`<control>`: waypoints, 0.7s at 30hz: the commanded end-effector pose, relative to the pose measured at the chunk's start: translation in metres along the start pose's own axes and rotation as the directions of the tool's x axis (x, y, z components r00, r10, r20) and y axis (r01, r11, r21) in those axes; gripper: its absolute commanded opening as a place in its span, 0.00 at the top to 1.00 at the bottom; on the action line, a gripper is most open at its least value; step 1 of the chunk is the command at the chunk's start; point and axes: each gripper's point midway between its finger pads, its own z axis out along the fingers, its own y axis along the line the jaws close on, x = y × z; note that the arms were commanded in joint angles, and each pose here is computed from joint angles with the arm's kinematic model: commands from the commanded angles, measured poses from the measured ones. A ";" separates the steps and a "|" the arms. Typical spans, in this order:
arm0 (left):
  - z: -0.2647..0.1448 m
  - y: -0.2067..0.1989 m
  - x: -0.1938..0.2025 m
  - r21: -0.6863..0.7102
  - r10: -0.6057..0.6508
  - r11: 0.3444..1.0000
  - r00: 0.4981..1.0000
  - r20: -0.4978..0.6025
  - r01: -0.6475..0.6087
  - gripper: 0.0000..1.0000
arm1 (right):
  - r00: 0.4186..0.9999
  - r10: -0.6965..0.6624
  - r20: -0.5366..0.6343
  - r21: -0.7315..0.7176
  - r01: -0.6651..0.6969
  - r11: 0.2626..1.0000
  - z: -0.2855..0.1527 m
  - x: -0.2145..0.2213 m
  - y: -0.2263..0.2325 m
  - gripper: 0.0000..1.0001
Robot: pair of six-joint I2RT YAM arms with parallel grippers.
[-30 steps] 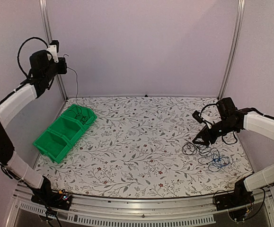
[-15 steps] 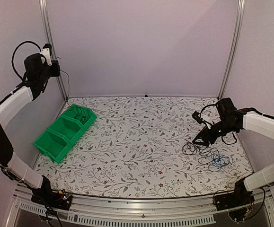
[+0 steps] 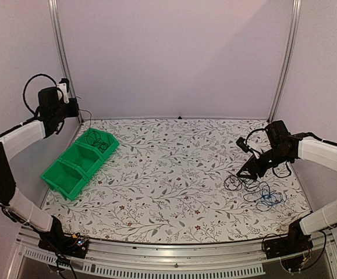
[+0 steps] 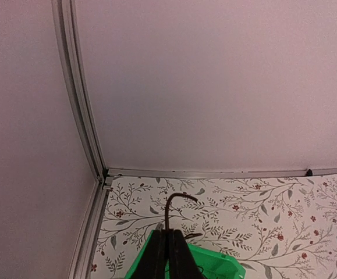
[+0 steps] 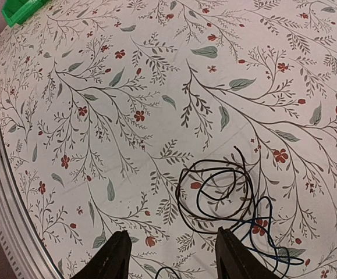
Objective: Untangle the cables
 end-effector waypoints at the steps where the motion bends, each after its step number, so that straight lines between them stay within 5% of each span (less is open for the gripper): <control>1: 0.001 -0.002 0.014 0.017 -0.044 0.999 0.999 -0.005 0.044 1.00 | 1.000 -0.003 -0.005 0.014 0.003 1.000 0.002 0.000 -0.005 0.46; 21: 0.030 -0.011 0.130 -0.034 -0.019 0.999 0.950 -0.311 0.008 1.00 | 1.000 0.005 -0.020 0.010 -0.005 1.000 0.006 0.003 -0.008 0.46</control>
